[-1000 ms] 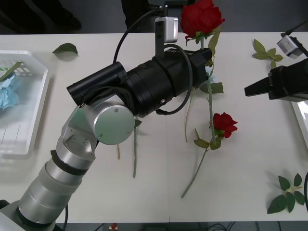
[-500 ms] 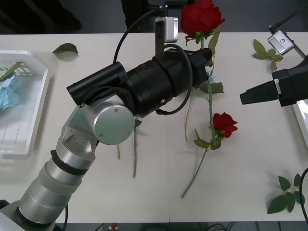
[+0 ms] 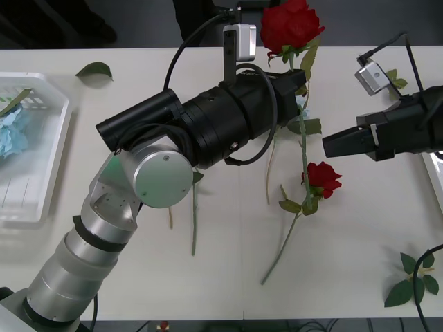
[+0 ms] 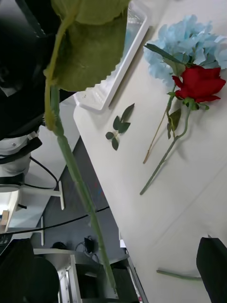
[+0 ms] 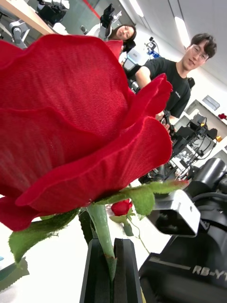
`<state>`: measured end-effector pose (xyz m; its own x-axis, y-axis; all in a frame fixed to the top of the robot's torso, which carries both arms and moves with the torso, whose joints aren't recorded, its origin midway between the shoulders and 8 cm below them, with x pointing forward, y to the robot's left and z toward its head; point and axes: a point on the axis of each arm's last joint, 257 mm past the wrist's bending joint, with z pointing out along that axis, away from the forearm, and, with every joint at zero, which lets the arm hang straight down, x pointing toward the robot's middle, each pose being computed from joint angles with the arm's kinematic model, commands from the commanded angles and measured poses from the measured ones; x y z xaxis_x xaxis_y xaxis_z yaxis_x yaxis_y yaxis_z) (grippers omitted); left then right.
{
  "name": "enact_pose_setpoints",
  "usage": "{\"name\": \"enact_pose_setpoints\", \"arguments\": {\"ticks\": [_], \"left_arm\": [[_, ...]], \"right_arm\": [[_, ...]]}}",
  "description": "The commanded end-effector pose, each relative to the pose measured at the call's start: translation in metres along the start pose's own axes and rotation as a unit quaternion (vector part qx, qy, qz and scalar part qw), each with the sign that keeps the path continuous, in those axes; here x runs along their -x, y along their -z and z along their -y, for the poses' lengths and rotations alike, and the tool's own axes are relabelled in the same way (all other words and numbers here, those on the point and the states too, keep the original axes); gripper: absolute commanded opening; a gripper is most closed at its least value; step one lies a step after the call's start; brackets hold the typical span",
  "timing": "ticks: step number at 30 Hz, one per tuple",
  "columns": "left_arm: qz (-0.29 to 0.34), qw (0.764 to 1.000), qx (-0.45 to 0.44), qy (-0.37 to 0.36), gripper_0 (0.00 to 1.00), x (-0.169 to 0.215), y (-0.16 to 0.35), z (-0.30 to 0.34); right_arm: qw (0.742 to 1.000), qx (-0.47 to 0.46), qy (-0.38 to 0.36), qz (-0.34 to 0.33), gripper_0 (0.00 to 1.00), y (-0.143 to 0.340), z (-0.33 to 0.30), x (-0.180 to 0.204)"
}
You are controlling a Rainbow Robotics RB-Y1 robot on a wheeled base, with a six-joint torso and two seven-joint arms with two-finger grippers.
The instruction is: Place the red flowers into the right box and the blue flowers into the left box. If a person shows an open palm, hand one flower to the person first, then continue sorting.
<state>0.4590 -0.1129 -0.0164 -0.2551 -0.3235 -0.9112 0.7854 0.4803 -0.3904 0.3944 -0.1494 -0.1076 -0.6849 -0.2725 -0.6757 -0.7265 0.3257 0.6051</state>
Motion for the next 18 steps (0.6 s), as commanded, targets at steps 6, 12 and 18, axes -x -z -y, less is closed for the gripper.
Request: {"name": "enact_pose_setpoints", "arguments": {"ticks": [6, 12, 18], "left_arm": [[0.017, 1.0, -0.004, -0.026, 0.0, 0.015, 0.003, 0.004], [0.017, 0.999, -0.004, -0.026, 0.0, 0.015, 0.003, 0.005], [0.017, 0.999, -0.005, -0.028, 0.0, 0.015, 0.002, 0.006]], "right_arm": [[0.998, 0.038, 0.034, 0.019, 1.0, -0.023, -0.019, 0.012], [0.998, 0.052, 0.034, 0.022, 0.1, -0.031, -0.025, 0.014], [0.998, 0.054, 0.034, 0.023, 0.0, -0.033, -0.026, 0.014]]}}
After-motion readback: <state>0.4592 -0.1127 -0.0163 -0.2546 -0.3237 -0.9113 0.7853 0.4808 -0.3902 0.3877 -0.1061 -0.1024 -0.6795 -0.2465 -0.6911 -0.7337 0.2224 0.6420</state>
